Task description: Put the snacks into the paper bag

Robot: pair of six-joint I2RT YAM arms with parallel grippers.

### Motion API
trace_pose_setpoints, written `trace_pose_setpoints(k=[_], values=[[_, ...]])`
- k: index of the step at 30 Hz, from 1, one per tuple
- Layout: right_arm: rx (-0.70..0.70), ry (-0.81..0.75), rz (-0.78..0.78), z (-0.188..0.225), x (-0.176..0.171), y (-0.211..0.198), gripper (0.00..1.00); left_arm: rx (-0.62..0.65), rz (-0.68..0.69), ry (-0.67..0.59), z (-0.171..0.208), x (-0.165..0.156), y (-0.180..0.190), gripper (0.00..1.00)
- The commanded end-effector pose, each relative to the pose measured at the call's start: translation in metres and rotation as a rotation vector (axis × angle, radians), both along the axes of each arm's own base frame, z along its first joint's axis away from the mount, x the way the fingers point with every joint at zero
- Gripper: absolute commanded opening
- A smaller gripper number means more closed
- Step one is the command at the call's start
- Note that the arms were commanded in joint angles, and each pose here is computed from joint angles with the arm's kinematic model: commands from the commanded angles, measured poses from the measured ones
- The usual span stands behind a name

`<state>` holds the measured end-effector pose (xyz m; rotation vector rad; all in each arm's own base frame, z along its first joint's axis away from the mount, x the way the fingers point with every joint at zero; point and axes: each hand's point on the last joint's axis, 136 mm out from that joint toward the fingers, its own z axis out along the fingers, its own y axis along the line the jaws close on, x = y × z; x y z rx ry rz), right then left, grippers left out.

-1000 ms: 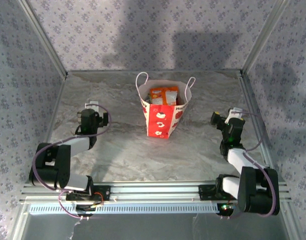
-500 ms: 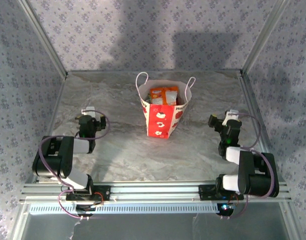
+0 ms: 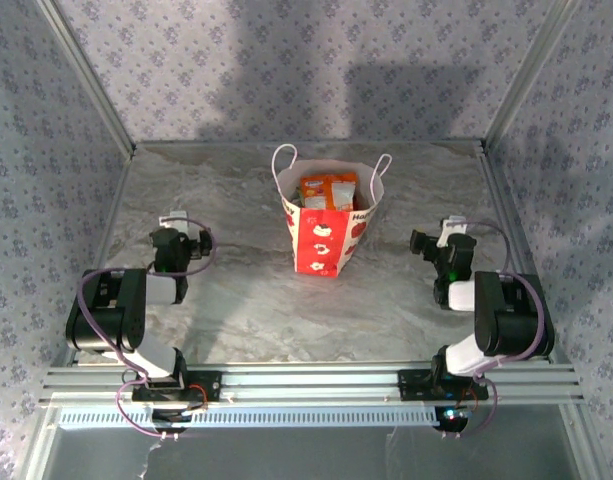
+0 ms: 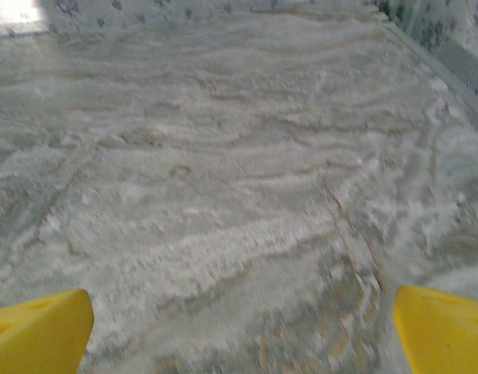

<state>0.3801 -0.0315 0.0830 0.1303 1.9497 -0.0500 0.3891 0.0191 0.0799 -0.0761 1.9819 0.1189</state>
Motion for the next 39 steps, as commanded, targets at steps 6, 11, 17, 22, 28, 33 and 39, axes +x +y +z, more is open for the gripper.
trace_pose_setpoints(k=[6,11,17,22,28,33,39], values=[[-0.050,0.029,0.009,-0.0005,0.0071,0.0029,1.00,-0.039,-0.018,-0.026,0.0089,0.0082,-0.0025,1.00],[-0.051,0.028,0.007,-0.0003,0.0072,0.0031,1.00,-0.039,-0.019,-0.024,0.0083,0.0079,-0.0030,1.00],[-0.072,0.037,0.015,-0.0005,0.0088,0.0064,1.00,-0.039,-0.018,-0.025,0.0086,0.0079,-0.0027,1.00],[-0.073,0.037,0.015,-0.0005,0.0087,0.0066,1.00,-0.039,-0.019,-0.025,0.0086,0.0080,-0.0027,1.00],[-0.072,0.038,0.015,-0.0008,0.0088,0.0064,1.00,-0.039,-0.018,-0.028,0.0097,0.0083,-0.0027,1.00],[-0.072,0.037,0.017,-0.0003,0.0092,0.0068,1.00,-0.040,-0.019,-0.028,0.0096,0.0083,-0.0028,1.00],[-0.073,0.036,0.015,-0.0002,0.0091,0.0063,1.00,-0.039,-0.018,-0.026,0.0089,0.0079,-0.0028,1.00]])
